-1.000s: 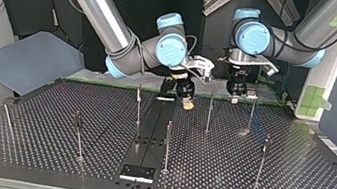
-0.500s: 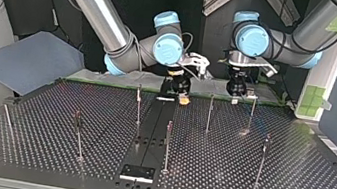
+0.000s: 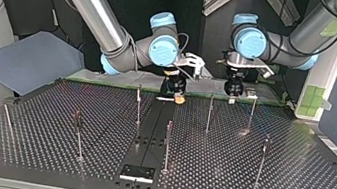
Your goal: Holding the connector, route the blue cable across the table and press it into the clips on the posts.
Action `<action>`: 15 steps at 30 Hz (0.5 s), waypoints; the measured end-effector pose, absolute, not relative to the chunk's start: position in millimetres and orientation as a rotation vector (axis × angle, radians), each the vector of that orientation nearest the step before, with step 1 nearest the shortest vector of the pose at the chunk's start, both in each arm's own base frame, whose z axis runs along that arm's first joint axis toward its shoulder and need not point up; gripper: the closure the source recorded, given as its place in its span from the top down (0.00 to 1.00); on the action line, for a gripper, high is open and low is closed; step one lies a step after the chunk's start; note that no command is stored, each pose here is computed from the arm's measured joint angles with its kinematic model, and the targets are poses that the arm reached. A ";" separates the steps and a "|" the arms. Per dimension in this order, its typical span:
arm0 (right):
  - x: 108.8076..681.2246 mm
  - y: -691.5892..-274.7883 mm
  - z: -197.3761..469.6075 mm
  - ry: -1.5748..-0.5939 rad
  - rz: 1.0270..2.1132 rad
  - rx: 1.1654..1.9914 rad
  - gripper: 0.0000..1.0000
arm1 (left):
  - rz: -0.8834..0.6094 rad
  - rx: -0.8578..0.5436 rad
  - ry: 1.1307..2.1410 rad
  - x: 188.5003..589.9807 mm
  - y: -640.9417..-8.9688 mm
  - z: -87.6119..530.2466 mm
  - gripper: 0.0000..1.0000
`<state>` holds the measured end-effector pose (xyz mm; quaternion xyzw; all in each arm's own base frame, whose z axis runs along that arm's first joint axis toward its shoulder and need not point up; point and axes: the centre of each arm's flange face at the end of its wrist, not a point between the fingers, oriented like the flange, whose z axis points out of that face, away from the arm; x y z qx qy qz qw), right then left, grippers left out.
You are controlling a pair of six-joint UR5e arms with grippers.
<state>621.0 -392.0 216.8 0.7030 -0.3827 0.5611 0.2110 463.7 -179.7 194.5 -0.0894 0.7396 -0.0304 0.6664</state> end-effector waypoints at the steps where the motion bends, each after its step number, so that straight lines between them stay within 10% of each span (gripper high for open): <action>1: 620.8 -391.6 215.9 -1.063 1.560 1.958 0.00 | -0.072 -0.198 1.673 464.1 -180.4 192.8 0.00; 15: 617.1 -391.5 205.9 -1.070 1.575 1.999 0.00 | -0.071 -0.191 1.711 471.2 -180.4 163.1 0.00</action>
